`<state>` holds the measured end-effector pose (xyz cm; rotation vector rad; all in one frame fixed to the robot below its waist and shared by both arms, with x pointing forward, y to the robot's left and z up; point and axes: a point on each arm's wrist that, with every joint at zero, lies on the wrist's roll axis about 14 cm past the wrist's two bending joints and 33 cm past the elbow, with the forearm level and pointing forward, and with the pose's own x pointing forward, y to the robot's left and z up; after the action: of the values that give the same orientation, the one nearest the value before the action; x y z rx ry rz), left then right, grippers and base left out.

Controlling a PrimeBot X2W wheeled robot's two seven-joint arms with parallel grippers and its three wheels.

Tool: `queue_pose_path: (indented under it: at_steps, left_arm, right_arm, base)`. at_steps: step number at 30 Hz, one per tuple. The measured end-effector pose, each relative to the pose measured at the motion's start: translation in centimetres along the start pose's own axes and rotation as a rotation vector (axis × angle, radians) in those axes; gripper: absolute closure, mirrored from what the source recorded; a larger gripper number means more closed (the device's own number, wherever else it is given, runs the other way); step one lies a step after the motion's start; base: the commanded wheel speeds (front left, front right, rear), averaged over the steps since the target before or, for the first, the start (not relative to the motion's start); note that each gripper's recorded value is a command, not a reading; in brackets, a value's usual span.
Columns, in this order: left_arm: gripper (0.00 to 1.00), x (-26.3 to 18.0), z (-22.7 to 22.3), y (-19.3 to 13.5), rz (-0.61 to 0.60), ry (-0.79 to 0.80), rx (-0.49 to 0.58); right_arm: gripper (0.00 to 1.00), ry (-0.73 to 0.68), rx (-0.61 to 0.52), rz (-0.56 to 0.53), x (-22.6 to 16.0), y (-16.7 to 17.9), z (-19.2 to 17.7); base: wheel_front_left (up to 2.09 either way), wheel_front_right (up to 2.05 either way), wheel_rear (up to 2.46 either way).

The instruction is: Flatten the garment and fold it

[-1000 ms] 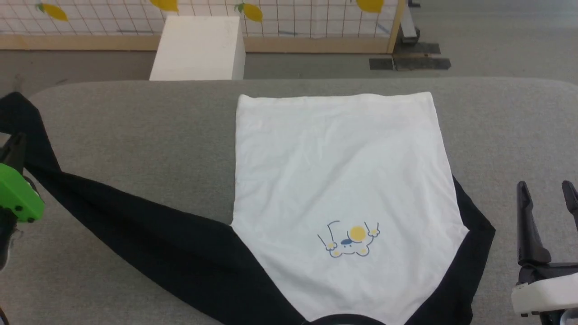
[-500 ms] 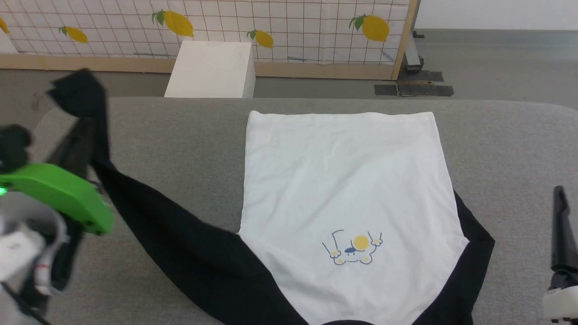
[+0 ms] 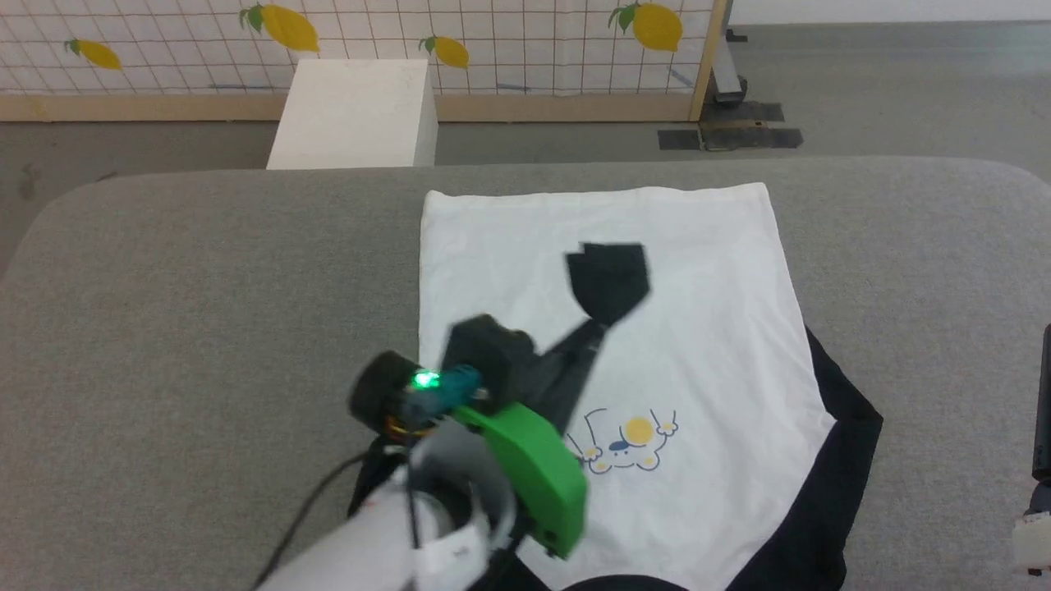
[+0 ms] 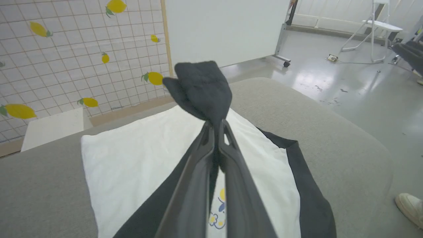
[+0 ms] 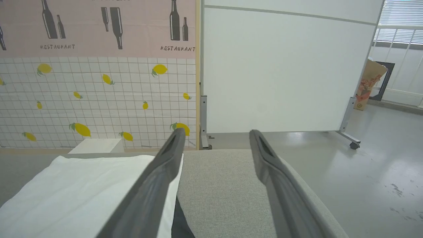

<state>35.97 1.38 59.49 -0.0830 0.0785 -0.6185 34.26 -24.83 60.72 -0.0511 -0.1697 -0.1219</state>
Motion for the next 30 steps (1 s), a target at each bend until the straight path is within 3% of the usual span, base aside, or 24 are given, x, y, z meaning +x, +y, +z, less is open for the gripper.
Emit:
queue_pose_path:
  at_steps: [5, 9, 17, 22, 23, 24, 30]
  left_arm:
    - [1.0, 2.6, -4.6, -6.5, -0.194, 0.117, -0.045]
    - [1.0, 3.9, -8.2, -9.5, -0.288, 0.212, -0.041]
    - [1.0, 3.4, -17.0, -12.0, -0.417, 0.463, 0.047]
    - [1.0, 2.9, -20.3, -12.0, -0.427, 0.562, 0.058]
    - [0.53, 2.9, -20.8, -11.8, -0.424, 0.573, 0.063]
    - [0.0, 2.9, -21.0, -11.6, -0.42, 0.573, 0.063]
    - [0.0, 4.1, -18.3, -12.2, -0.418, 0.459, -0.002]
  right_arm:
    - [0.0, 0.016, -0.008, -0.026, -0.1, -0.8, -0.5]
    - [0.0, 0.021, -0.011, -0.046, -0.2, -1.4, -0.6]
    - [0.0, 0.053, -0.023, -0.089, -1.1, -2.6, -1.3]
    - [0.0, 0.072, -0.025, -0.101, -1.4, -3.0, -1.8]
    - [0.0, 0.075, -0.025, -0.103, -1.4, -3.0, -1.8]
    - [0.0, 0.076, -0.026, -0.105, -1.5, -3.1, -1.9]
    - [0.0, 0.07, -0.031, -0.104, -1.4, -3.1, -1.6]
  base:
    - [0.0, 0.0, 0.0]
    - [0.0, 0.0, 0.0]
    - [0.0, 0.0, 0.0]
    - [0.0, 0.0, 0.0]
    - [0.0, 0.0, 0.0]
    - [0.0, 0.0, 0.0]
    - [0.0, 0.0, 0.0]
